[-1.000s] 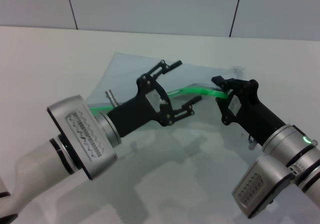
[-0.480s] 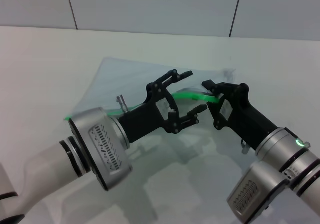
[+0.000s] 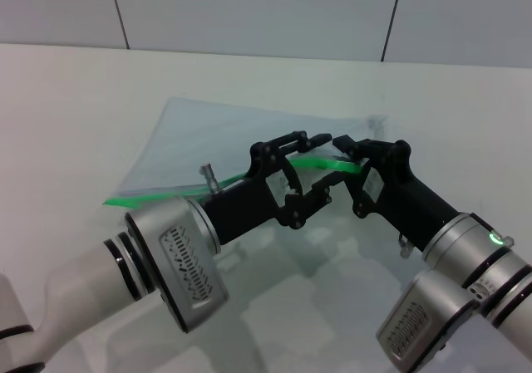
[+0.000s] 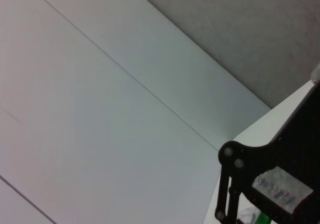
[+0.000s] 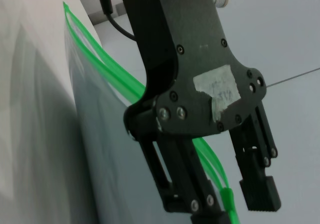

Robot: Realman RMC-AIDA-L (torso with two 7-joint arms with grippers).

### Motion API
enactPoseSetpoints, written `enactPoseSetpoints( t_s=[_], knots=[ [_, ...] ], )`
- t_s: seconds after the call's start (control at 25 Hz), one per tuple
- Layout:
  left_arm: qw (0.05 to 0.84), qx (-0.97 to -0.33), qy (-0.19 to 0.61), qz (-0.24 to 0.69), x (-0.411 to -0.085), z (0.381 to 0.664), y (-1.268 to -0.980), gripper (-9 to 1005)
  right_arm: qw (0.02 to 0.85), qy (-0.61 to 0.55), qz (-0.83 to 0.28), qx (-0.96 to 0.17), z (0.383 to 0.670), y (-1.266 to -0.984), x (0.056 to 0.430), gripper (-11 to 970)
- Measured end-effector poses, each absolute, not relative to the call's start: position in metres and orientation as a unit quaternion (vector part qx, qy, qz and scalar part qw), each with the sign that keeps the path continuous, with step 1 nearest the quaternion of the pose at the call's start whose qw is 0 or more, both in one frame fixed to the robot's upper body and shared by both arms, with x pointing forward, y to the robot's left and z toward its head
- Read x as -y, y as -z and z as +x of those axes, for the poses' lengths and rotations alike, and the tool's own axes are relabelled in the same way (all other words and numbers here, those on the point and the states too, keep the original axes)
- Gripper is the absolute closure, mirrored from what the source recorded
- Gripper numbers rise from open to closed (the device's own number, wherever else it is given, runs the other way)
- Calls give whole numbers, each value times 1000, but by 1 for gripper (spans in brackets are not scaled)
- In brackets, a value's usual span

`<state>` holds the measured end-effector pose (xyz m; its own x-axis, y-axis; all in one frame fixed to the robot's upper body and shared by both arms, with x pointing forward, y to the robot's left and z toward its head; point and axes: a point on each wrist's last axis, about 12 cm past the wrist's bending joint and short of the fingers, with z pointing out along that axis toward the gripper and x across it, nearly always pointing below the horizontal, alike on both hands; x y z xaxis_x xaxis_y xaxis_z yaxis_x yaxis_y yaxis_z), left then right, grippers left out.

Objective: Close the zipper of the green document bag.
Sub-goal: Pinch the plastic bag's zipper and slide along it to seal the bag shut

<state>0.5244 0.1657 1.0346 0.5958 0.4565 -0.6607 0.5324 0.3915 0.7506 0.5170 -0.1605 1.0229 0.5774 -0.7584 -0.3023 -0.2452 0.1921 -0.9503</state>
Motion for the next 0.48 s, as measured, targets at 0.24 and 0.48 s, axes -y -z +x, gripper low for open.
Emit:
enactPoseSetpoints(
  t_s=[0.24, 0.48],
  knots=[
    [703, -441, 19, 558, -165, 524, -1034, 572, 650, 198, -605, -414, 517, -1023, 160, 855],
    [703, -438, 13, 561, -166, 523, -1034, 687, 650, 197, -606, -414, 516, -1022, 160, 849]
  ],
)
